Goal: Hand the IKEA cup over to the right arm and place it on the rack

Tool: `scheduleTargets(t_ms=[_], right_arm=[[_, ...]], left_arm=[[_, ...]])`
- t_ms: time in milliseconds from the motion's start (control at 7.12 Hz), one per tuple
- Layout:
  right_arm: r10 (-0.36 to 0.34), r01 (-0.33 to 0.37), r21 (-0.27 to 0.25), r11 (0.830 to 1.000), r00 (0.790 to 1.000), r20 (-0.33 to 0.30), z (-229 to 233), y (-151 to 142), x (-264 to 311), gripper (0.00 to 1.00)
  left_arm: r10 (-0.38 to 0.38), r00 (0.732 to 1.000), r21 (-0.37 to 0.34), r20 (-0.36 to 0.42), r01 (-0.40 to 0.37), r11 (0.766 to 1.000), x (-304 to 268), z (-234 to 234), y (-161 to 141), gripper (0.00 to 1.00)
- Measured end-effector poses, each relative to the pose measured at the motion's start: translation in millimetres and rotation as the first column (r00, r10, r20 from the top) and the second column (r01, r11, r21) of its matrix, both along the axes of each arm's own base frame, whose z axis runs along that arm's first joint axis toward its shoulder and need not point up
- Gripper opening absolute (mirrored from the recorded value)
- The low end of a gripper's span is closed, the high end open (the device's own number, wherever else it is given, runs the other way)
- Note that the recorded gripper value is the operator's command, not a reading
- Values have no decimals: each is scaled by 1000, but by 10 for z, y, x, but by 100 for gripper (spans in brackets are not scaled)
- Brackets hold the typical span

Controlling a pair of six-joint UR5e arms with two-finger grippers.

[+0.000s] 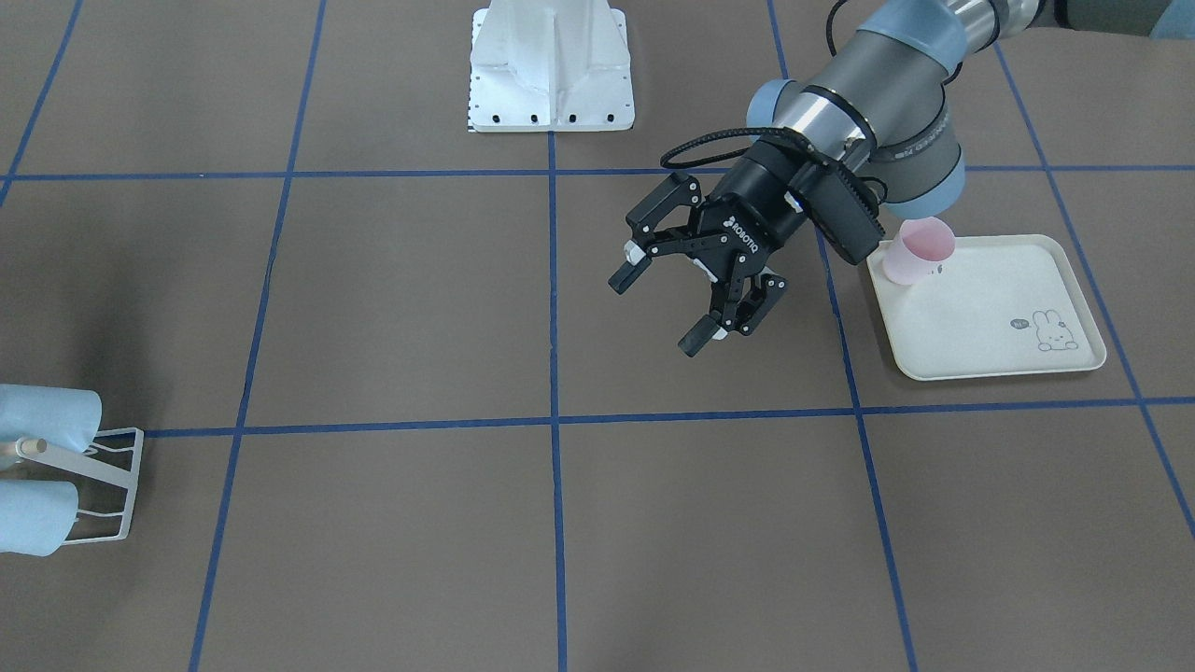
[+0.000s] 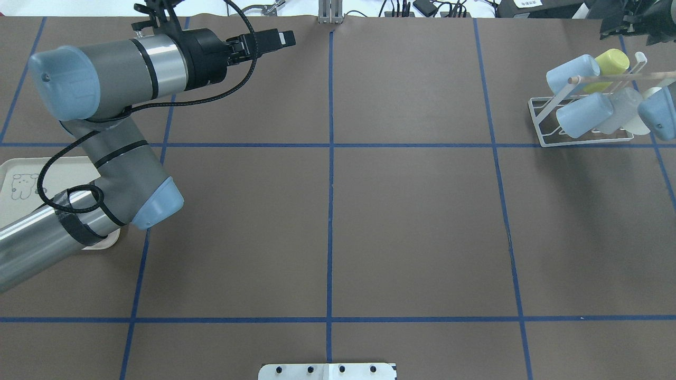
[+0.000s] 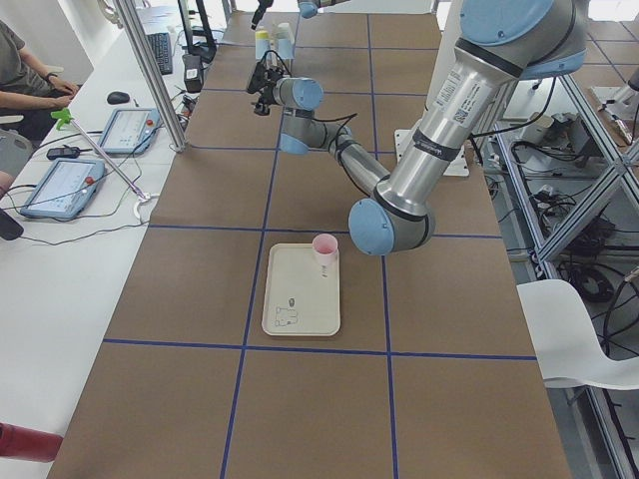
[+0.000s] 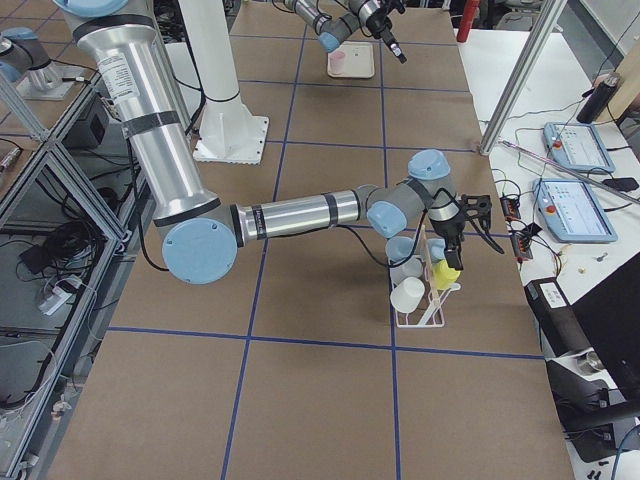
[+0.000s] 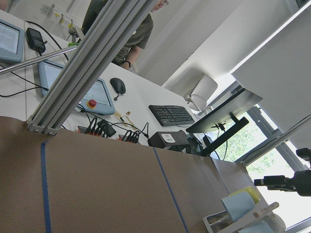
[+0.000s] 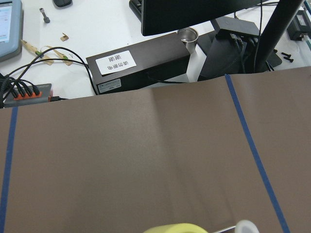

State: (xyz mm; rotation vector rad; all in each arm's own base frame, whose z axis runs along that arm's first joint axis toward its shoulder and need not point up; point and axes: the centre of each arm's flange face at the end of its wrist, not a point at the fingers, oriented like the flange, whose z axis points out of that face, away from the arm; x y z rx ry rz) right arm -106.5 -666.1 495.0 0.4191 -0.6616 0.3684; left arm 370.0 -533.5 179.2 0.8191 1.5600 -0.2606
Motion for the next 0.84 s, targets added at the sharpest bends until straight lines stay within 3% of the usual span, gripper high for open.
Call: scheduleTargets(t_ms=[281, 562, 843], right_arm=[[10, -11, 30, 999, 999, 44, -313, 48, -120, 100], [51, -55, 25, 998, 988, 148, -778, 243, -434, 100], [69, -74, 10, 997, 970, 231, -1080, 509, -688, 100]], left_arm=[[-49, 984, 43, 171, 42, 998, -172, 115, -221, 99], [-68, 916, 113, 397, 24, 993, -633, 473, -521, 99], [-3, 828, 110, 561, -70, 992, -1235, 1128, -527, 96]])
